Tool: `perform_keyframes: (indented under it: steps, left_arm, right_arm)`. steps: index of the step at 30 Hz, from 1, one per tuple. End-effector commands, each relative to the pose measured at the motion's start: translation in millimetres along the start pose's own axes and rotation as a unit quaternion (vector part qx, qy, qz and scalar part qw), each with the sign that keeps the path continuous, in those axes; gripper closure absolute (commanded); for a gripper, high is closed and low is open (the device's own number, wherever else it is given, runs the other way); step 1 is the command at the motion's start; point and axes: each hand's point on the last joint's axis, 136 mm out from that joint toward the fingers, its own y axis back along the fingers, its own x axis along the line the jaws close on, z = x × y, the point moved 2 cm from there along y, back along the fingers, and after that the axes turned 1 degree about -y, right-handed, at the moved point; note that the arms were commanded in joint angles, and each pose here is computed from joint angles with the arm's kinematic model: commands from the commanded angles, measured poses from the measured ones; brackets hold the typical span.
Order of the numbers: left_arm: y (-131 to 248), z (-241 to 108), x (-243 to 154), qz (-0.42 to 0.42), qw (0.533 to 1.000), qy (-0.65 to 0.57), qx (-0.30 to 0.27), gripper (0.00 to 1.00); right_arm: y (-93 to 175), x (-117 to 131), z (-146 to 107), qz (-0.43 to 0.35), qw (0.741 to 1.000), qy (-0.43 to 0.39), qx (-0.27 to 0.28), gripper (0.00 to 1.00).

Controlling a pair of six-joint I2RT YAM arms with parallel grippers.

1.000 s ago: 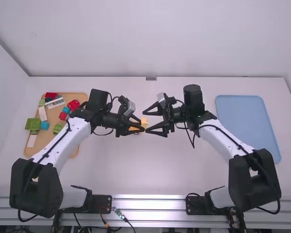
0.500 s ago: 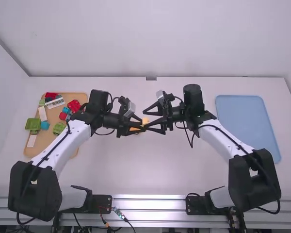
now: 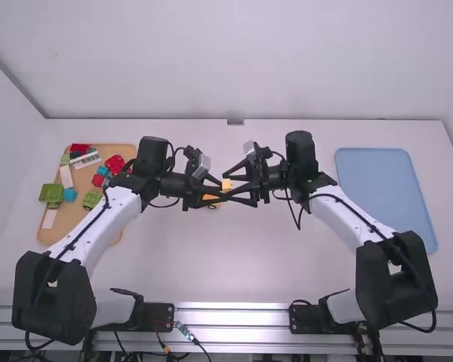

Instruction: Assemble lego blocks to make yellow taxi

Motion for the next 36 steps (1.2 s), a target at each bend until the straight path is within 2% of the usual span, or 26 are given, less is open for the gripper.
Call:
perform_keyframes:
  steps: [1, 8, 17, 19, 27, 30, 32, 33, 34, 35, 36]
  left_arm:
    - [-1.0, 6.0, -12.2, -0.02, 1.0, -0.01, -0.01, 0.98]
    - [-1.6, 6.0, -12.7, -0.021, 1.0, -0.011, -0.009, 0.98]
    - [-1.4, 6.0, -12.4, -0.02, 1.0, -0.014, -0.01, 0.98]
    - [-2.6, 6.1, -13.6, -0.023, 1.0, -0.015, -0.009, 0.98]
    - [-1.4, 6.6, -11.6, -0.018, 1.0, -0.017, -0.01, 0.94]
    - [-0.5, 6.9, -11.1, -0.018, 1.0, -0.017, -0.011, 0.81]
    - [-0.7, 6.8, -11.4, -0.018, 1.0, -0.017, -0.011, 0.63]
    - [-0.4, 6.8, -11.1, -0.018, 1.0, -0.017, -0.011, 0.57]
    - [-0.5, 6.5, -10.6, -0.016, 1.0, -0.017, -0.01, 0.31]
    - [-0.6, 6.3, -10.3, -0.015, 1.0, -0.017, -0.01, 0.2]
    - [-0.8, 5.4, -8.7, -0.01, 1.0, -0.017, -0.006, 0.01]
  right_arm:
    - [-1.6, 0.1, 6.6, 0.005, 1.0, 0.01, -0.002, 0.28]
    - [-1.7, 0.3, 6.9, 0.005, 1.0, 0.012, -0.002, 0.44]
    - [-1.8, 0.3, 6.7, 0.005, 1.0, 0.012, -0.002, 0.57]
    - [-1.7, 0.2, 6.6, 0.005, 1.0, 0.011, -0.002, 0.66]
    - [-1.6, -0.3, 6.4, 0.004, 1.0, 0.012, -0.002, 0.75]
    - [-1.6, -0.3, 6.3, 0.003, 1.0, 0.014, -0.002, 0.82]
    - [-1.6, -0.5, 6.4, 0.003, 1.0, 0.014, -0.002, 0.82]
    - [-1.6, -0.4, 6.9, 0.003, 1.0, 0.016, -0.002, 0.82]
    - [-1.6, -0.6, 7.1, 0.003, 1.0, 0.015, -0.002, 0.83]
    - [-1.6, -0.8, 7.3, 0.002, 1.0, 0.013, -0.002, 0.82]
    - [-1.6, -3.0, 7.7, -0.005, 1.0, 0.006, -0.002, 0.82]
